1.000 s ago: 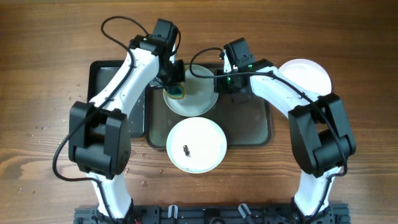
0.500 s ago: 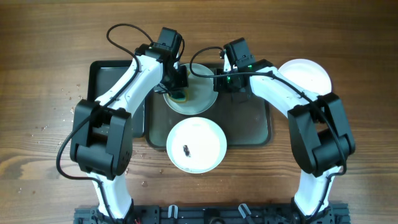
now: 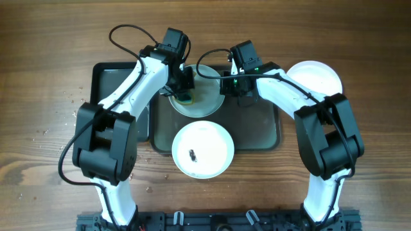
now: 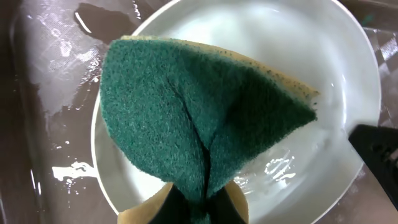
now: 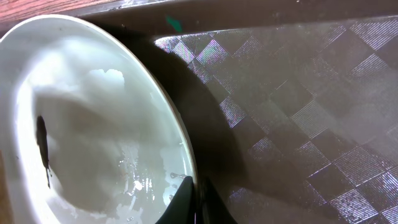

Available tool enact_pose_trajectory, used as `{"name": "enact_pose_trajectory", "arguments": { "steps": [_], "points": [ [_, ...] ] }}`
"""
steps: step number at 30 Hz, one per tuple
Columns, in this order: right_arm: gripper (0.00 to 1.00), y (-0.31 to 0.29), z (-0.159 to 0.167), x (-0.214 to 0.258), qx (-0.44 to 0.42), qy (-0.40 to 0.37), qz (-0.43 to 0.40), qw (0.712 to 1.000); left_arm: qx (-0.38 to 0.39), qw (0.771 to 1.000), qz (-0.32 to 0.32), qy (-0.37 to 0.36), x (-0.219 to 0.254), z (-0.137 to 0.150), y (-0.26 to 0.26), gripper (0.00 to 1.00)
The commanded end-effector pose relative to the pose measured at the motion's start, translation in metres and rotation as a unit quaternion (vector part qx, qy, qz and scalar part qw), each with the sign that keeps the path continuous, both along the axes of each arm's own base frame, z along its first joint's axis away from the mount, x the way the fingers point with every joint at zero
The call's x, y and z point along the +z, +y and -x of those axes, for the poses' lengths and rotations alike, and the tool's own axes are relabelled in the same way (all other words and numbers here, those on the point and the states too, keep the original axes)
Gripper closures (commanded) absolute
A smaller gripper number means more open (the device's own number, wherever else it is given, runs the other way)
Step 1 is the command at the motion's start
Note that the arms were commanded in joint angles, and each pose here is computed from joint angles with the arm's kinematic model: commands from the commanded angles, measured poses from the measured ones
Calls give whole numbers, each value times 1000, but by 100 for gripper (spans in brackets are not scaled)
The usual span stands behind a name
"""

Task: Clean dirty plates on tray and stack at the side
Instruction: 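Scrub the top plate with the sponge while the right gripper holds its rim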

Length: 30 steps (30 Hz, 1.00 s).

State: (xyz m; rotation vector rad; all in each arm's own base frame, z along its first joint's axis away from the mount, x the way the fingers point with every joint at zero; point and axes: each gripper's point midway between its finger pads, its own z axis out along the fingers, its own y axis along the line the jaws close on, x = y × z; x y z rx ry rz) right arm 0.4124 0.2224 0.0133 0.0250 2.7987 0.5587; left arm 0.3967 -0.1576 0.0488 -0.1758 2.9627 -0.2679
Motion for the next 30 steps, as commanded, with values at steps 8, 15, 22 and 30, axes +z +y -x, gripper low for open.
{"name": "enact_pose_trajectory", "arguments": {
  "steps": [8, 15, 22, 30],
  "points": [
    [96, 1, 3, -12, -7, 14, -1, 1000, 23, 999, -31, 11, -35, -7, 9, 96],
    [96, 1, 3, -12, -7, 13, -1, 1000, 17, 998, -41, 34, -61, -2, 7, 96],
    [96, 2, 3, -12, -7, 12, -2, 1000, -46, 996, 23, 73, -75, 14, -22, 96],
    [96, 2, 2, -12, -7, 12, -2, 1000, -88, 983, 135, 92, -60, 24, -59, 96]
  ]
}}
